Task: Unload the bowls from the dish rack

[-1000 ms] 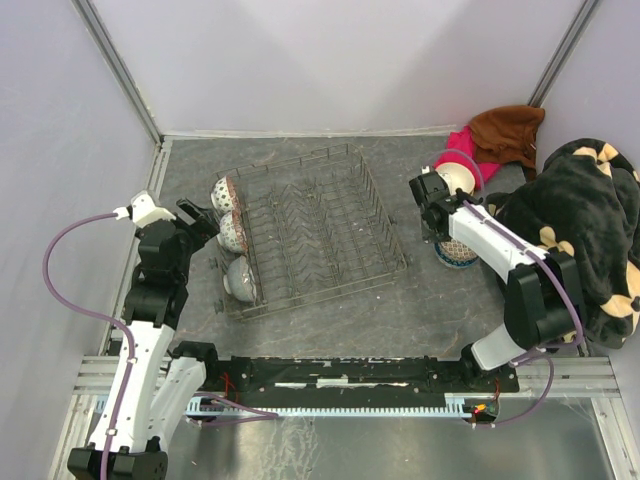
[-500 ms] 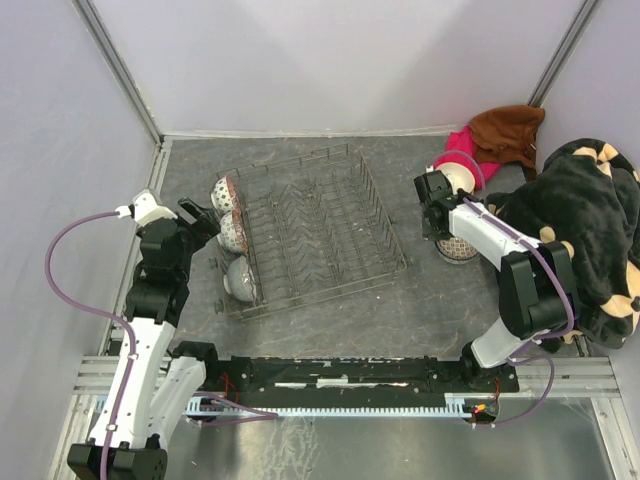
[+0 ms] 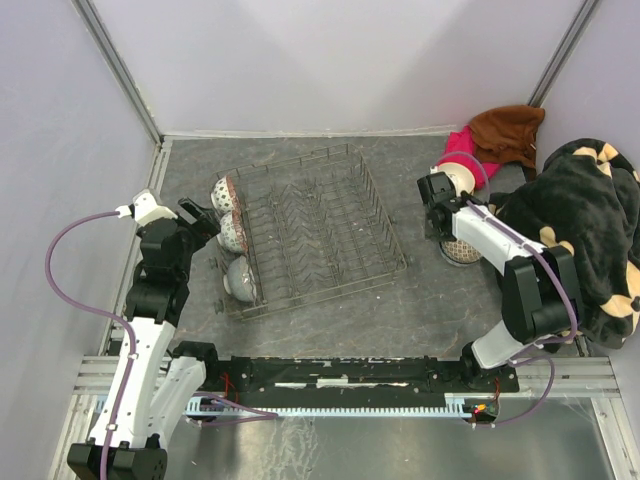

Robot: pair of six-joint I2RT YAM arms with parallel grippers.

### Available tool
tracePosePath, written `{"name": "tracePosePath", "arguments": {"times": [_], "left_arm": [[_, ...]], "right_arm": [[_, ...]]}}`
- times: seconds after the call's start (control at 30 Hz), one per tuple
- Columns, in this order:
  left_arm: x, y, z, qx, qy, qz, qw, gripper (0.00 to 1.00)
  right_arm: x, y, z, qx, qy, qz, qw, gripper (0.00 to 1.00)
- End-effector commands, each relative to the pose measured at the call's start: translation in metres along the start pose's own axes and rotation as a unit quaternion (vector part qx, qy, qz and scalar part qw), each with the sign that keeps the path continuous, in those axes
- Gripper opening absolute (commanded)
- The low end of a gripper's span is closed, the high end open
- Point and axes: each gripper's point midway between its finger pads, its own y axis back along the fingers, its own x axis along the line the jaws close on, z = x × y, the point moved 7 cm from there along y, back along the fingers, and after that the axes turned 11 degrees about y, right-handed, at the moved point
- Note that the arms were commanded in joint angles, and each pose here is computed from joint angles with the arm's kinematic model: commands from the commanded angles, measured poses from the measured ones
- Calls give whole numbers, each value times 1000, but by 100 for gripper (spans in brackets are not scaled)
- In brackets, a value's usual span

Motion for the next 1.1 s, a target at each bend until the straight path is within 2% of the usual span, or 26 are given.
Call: {"name": "tracePosePath", "arguments": {"times": [0.0, 0.3, 0.4, 0.5, 0.67, 0.83, 1.07], "left_arm": [[-10, 0, 9, -19, 17, -24, 999, 90], [-12, 1, 11, -21, 20, -28, 999, 90], [-12, 1, 11, -22, 20, -27, 999, 90], [-12, 1, 11, -21, 22, -27, 999, 90], [-10, 1, 9, -20, 20, -23, 999, 90], [-10, 2, 10, -20, 21, -21, 999, 90], [-7, 7, 10, -25, 24, -23, 999, 90]], "right_arm": [[-9, 15, 3, -23, -19, -8, 1000, 38], [-21, 43, 8, -52, -36, -8, 998, 40], [-26, 75, 22, -103, -50, 18, 993, 49], [-17, 115, 39, -185, -55, 85, 978, 58], [35, 169, 63, -279, -23, 211, 937, 63], [99, 194, 82, -303, 13, 296, 906, 62], [197, 220, 87, -310, 49, 427, 848, 62]]}}
